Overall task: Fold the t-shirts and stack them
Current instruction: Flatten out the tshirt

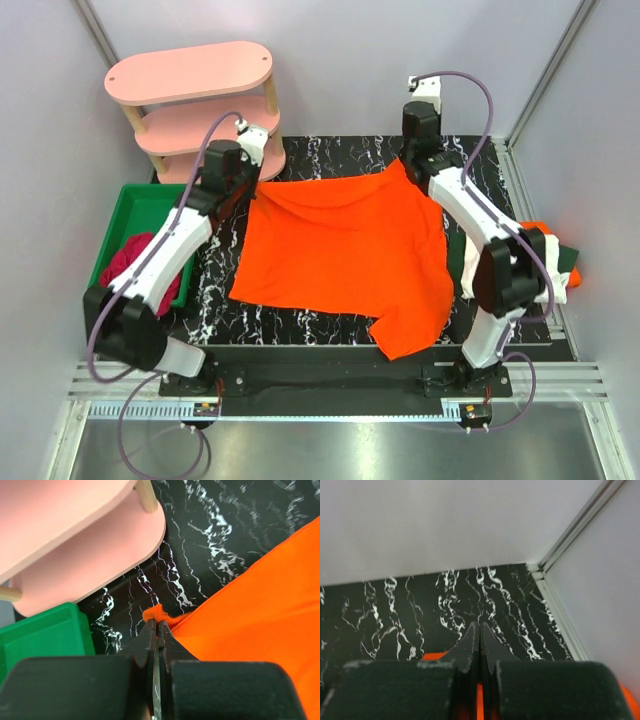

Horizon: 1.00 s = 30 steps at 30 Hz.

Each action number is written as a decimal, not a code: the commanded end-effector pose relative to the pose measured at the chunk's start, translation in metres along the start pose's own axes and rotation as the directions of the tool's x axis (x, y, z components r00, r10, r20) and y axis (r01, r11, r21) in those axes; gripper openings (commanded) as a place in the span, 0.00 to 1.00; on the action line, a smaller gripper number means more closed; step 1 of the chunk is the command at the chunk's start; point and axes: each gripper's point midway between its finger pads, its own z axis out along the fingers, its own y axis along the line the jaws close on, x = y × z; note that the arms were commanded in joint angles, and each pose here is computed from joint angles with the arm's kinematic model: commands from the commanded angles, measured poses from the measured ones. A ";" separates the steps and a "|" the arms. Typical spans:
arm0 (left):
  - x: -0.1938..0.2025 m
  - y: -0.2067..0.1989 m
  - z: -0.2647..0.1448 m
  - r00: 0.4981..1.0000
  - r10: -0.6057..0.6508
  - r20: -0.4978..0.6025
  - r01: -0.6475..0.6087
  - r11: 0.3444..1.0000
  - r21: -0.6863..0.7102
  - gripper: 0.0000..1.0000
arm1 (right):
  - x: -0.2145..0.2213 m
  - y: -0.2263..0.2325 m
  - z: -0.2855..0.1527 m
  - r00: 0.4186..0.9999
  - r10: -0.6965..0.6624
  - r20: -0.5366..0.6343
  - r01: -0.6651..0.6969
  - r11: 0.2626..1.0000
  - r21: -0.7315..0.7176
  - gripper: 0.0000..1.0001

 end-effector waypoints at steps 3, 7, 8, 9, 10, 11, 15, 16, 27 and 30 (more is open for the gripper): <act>-0.030 0.016 0.042 0.996 -0.002 0.091 0.008 0.997 -0.072 0.00 | 0.025 0.023 0.036 0.999 0.034 -0.034 -0.035 0.998 -0.044 0.00; -0.033 0.028 0.068 0.995 -0.025 0.093 0.036 0.993 -0.113 0.00 | 0.055 0.024 0.063 0.996 0.043 -0.082 -0.046 0.998 -0.042 0.00; -0.026 0.030 0.080 0.997 -0.029 0.072 0.038 0.992 -0.124 0.00 | 0.065 0.029 0.071 0.994 0.036 -0.100 -0.040 0.998 -0.046 0.00; -0.025 0.033 0.085 0.997 -0.033 0.070 0.042 0.990 -0.137 0.00 | 0.070 0.030 0.076 0.993 0.038 -0.107 -0.044 0.998 -0.049 0.00; -0.031 0.041 0.088 0.996 -0.041 0.085 0.054 0.986 -0.156 0.00 | 0.074 0.031 0.081 0.993 0.042 -0.114 -0.048 0.998 -0.049 0.00; -0.025 0.044 0.098 0.997 -0.043 0.068 0.054 0.984 -0.172 0.00 | 0.076 0.032 0.090 0.992 0.053 -0.115 -0.059 0.997 -0.042 0.00; -0.026 0.063 0.114 0.995 -0.075 0.071 0.089 0.972 -0.218 0.00 | 0.087 0.034 0.109 0.989 0.045 -0.143 -0.049 0.999 -0.022 0.00; -0.033 0.068 0.115 0.993 -0.084 0.085 0.102 0.968 -0.231 0.00 | 0.085 0.034 0.113 0.989 0.047 -0.137 -0.050 0.999 -0.017 0.00; -0.023 0.076 0.134 0.994 -0.094 0.057 0.106 0.963 -0.248 0.00 | 0.047 0.054 0.135 0.990 0.120 -0.073 -0.124 0.990 -0.060 0.00; -0.019 0.077 0.137 0.994 -0.096 0.047 0.105 0.963 -0.250 0.00 | 0.037 0.057 0.134 0.990 0.132 -0.058 -0.136 0.988 -0.068 0.00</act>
